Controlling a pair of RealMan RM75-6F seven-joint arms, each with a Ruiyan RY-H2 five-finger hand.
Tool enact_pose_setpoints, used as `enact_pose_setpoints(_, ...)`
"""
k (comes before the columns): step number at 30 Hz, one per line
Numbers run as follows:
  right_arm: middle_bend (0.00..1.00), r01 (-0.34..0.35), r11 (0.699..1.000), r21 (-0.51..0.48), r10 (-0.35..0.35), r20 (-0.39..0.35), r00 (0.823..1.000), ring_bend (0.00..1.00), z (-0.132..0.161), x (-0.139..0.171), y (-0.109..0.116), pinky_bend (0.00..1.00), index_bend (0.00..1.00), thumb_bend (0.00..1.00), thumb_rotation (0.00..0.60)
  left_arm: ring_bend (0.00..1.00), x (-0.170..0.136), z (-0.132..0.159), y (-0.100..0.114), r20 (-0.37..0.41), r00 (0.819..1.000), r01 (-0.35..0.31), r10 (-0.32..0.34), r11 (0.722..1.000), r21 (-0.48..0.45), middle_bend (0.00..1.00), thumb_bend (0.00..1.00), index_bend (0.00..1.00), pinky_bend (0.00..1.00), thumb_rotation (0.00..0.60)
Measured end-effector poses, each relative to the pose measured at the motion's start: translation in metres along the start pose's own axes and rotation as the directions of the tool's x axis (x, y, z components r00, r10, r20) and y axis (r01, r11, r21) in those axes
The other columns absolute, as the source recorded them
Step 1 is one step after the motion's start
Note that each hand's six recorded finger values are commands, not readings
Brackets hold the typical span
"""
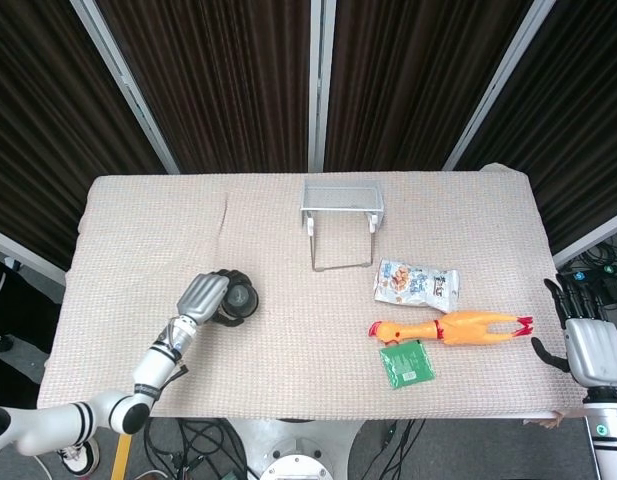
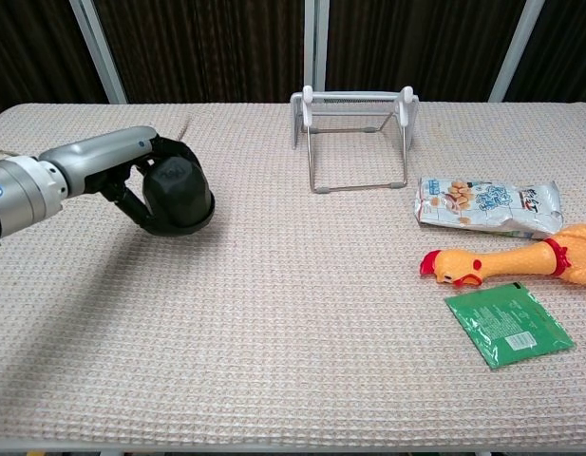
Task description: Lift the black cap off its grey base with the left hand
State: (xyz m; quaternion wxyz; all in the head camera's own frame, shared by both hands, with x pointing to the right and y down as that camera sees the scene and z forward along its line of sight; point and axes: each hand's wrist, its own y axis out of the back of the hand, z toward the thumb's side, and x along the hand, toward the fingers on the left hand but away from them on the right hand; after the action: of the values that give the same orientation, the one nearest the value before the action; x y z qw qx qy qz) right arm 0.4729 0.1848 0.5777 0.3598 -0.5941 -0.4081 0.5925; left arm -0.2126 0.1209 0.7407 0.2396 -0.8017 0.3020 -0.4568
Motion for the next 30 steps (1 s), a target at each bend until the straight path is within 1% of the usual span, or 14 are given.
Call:
enact_pose_setpoints(5,0.0,-0.006,1.0,0.029,0.006,-0.008,1.0,0.0,0.004,-0.002,-0.001,0.0,0.0,0.19,0.6,0.29,0.003,-0.002,-0.005,-0.003,1.0,-0.005,0.005,1.0,-0.01,0.39,0.23,0.36,0.37,0.6)
enact_pose_setpoints(8,0.0,-0.015,0.999,0.03,0.015,-0.01,1.0,0.0,0.006,-0.003,-0.003,0.0,0.0,0.19,0.6,0.25,0.005,-0.003,-0.009,-0.006,1.0,-0.009,0.009,1.0,-0.028,0.36,0.22,0.3,0.33,0.6)
enact_pose_setpoints(9,0.0,-0.016,0.999,0.03,0.017,-0.01,1.0,0.0,0.006,-0.003,-0.003,0.0,0.0,0.19,0.6,0.2,0.006,-0.004,-0.011,-0.004,1.0,-0.009,0.009,1.0,-0.03,0.3,0.21,0.25,0.28,0.6)
enact_pose_setpoints(12,0.0,-0.02,0.999,0.029,0.02,-0.01,1.0,0.0,0.007,-0.003,-0.004,0.0,0.0,0.19,0.6,0.09,0.006,-0.005,-0.014,0.011,1.0,0.0,0.001,0.999,-0.033,0.16,0.16,0.15,0.19,0.6)
enact_pose_setpoints(14,0.0,-0.022,0.999,0.028,0.022,-0.009,1.0,0.0,0.007,-0.004,-0.005,0.0,0.0,0.19,0.6,0.08,0.006,-0.004,-0.015,0.025,1.0,0.001,0.0,0.999,-0.038,0.13,0.15,0.13,0.18,0.6)
enact_pose_setpoints(17,0.0,-0.026,0.999,0.028,0.026,-0.009,1.0,0.0,0.008,-0.004,-0.006,0.0,0.0,0.19,0.6,0.08,0.005,-0.005,-0.014,0.039,0.999,-0.005,0.007,0.999,-0.039,0.13,0.14,0.13,0.18,0.6)
enact_pose_setpoints(25,0.0,-0.023,0.999,0.029,0.023,-0.009,1.0,0.0,0.008,-0.003,-0.005,0.0,0.0,0.19,0.6,0.08,0.001,-0.009,-0.014,0.039,0.999,-0.006,0.008,0.999,-0.053,0.13,0.14,0.13,0.18,0.6)
enact_pose_setpoints(30,0.0,-0.029,0.999,0.025,0.03,-0.006,1.0,0.0,0.008,-0.003,-0.006,0.0,0.0,0.19,0.6,0.09,0.001,-0.008,-0.01,0.038,0.999,-0.011,0.014,0.998,-0.065,0.17,0.14,0.13,0.19,0.6)
